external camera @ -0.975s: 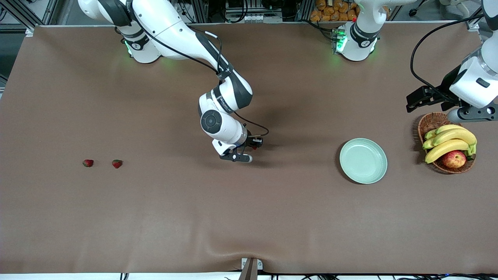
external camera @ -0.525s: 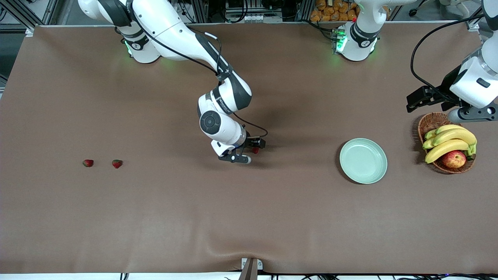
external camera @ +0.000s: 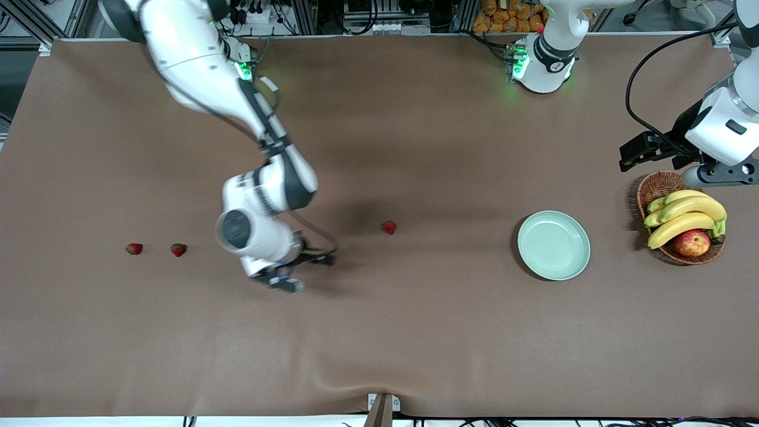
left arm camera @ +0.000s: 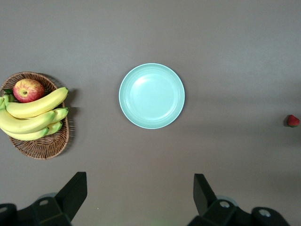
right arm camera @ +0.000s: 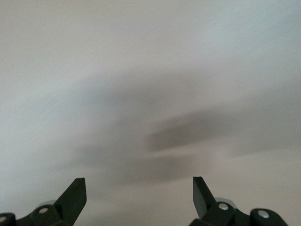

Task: Collect all strawberries into plate
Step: 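Return the right gripper to the remaining strawberries and grasp one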

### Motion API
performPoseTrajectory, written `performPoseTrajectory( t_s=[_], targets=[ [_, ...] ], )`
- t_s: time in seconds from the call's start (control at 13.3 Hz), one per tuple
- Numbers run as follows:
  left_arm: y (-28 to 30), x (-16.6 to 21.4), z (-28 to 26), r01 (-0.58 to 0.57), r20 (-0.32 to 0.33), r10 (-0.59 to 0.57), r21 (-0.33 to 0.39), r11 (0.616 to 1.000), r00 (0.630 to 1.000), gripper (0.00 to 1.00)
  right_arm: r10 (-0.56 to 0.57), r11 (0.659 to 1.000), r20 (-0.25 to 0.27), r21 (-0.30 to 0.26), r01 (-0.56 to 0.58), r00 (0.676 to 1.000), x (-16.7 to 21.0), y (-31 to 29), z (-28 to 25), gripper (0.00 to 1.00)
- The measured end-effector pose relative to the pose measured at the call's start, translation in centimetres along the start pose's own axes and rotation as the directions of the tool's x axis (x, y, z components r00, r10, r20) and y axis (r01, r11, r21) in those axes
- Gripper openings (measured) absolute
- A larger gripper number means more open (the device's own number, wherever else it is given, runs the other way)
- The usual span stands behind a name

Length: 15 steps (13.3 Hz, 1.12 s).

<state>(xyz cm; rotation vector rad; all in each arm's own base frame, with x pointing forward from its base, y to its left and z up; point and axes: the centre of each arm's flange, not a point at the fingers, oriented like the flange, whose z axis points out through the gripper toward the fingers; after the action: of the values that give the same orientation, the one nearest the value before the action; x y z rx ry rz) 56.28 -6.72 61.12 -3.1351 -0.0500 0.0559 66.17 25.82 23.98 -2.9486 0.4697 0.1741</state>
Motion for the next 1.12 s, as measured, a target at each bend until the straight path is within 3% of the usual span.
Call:
performPoseTrajectory(
  t_s=[0.15, 0.53, 0.82, 1.12],
  targets=[
    [0.0, 0.0, 0.1, 0.0, 0.0, 0.0, 0.0, 1.0, 1.0, 1.0, -0.036, 0.998, 0.028, -0.051, 0.038, 0.999, 3.1, 5.4, -1.9, 1.0],
    [0.0, 0.3, 0.1, 0.0, -0.02, 0.0, -0.003, 1.0, 1.0, 1.0, -0.243, 0.965, 0.103, -0.078, 0.252, 0.964, 8.2, 17.3, -3.5, 1.0],
    [0.0, 0.4, 0.0, 0.001, -0.029, -0.001, -0.005, 1.0, 1.0, 1.0, -0.313, 0.93, 0.16, -0.149, 0.336, 0.936, 9.6, 24.3, -2.9, 1.0],
    [-0.9, 0.5, -0.1, 0.017, -0.031, -0.017, -0.005, 1.0, 0.999, 1.0, -0.342, 0.918, 0.208, -0.134, 0.373, 0.916, 10.0, 28.9, -1.4, 1.0]
  ],
)
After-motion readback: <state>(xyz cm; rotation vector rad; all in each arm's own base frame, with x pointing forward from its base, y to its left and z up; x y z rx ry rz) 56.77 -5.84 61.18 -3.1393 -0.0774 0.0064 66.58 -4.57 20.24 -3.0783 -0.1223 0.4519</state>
